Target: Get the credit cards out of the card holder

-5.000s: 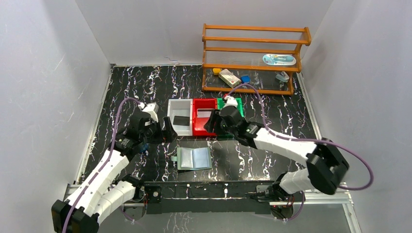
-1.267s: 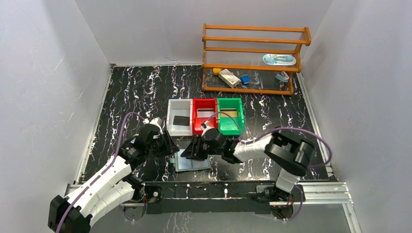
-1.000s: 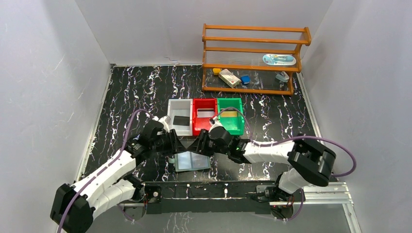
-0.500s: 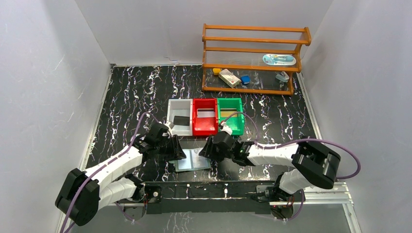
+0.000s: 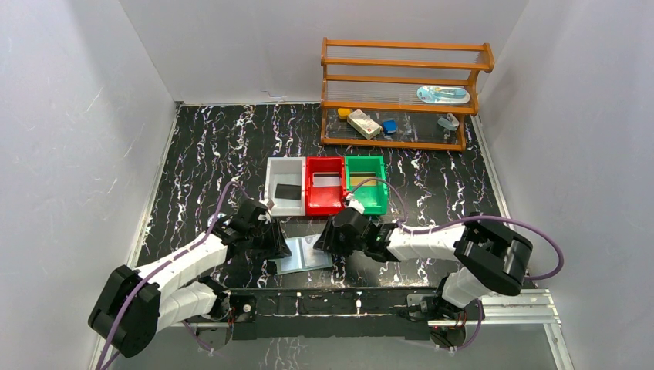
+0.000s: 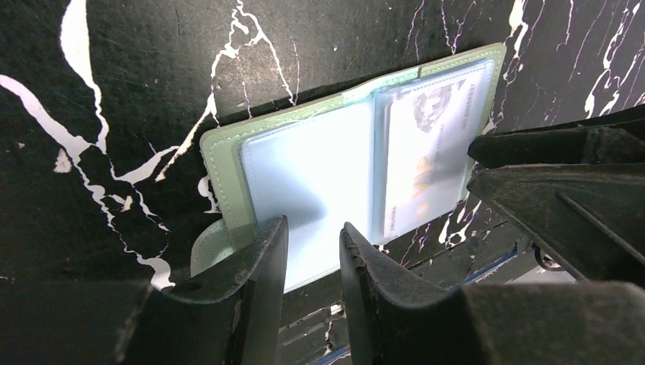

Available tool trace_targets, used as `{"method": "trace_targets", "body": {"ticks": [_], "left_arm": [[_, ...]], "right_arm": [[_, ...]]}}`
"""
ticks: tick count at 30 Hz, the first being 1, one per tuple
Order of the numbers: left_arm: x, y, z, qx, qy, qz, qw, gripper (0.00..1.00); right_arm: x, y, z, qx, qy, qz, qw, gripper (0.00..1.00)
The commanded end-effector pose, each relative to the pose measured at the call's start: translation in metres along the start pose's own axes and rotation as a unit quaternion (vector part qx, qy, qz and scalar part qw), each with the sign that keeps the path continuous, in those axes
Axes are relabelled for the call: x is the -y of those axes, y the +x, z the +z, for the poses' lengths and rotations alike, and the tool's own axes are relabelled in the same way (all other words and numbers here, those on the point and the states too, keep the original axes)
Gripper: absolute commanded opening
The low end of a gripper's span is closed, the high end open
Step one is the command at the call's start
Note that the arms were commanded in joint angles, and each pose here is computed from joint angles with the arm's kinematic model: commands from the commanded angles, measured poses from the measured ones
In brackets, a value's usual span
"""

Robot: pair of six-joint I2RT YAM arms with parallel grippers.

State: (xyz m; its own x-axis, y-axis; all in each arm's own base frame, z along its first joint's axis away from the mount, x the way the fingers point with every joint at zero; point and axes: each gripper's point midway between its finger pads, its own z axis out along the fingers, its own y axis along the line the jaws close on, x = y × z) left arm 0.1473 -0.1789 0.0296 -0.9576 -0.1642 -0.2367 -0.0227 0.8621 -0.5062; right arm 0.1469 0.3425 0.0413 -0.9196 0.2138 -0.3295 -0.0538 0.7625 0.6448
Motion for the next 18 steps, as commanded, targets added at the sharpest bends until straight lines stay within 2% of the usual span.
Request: {"method": "trace_targets", "body": {"ticks": [1,10,18], "left_arm": [[-0.008,0.006,0.002,-0.007,-0.014,0.001,1.000,0.30],[-0.012,0.007,0.005,-0.011,-0.023,-0.003,1.000,0.29],[-0.010,0.006,0.003,-0.005,-0.019,-0.002,1.000,0.29]], "right_arm": [[-0.023,-0.019,-0.011,0.032,-0.020,-0.019,0.999,0.50],[-0.035,-0.016,-0.008,0.015,-0.038,-0.044,0.998,0.49],[-0.020,-0.010,0.006,-0.001,0.009,-0.045,0.999,0.48]]}}
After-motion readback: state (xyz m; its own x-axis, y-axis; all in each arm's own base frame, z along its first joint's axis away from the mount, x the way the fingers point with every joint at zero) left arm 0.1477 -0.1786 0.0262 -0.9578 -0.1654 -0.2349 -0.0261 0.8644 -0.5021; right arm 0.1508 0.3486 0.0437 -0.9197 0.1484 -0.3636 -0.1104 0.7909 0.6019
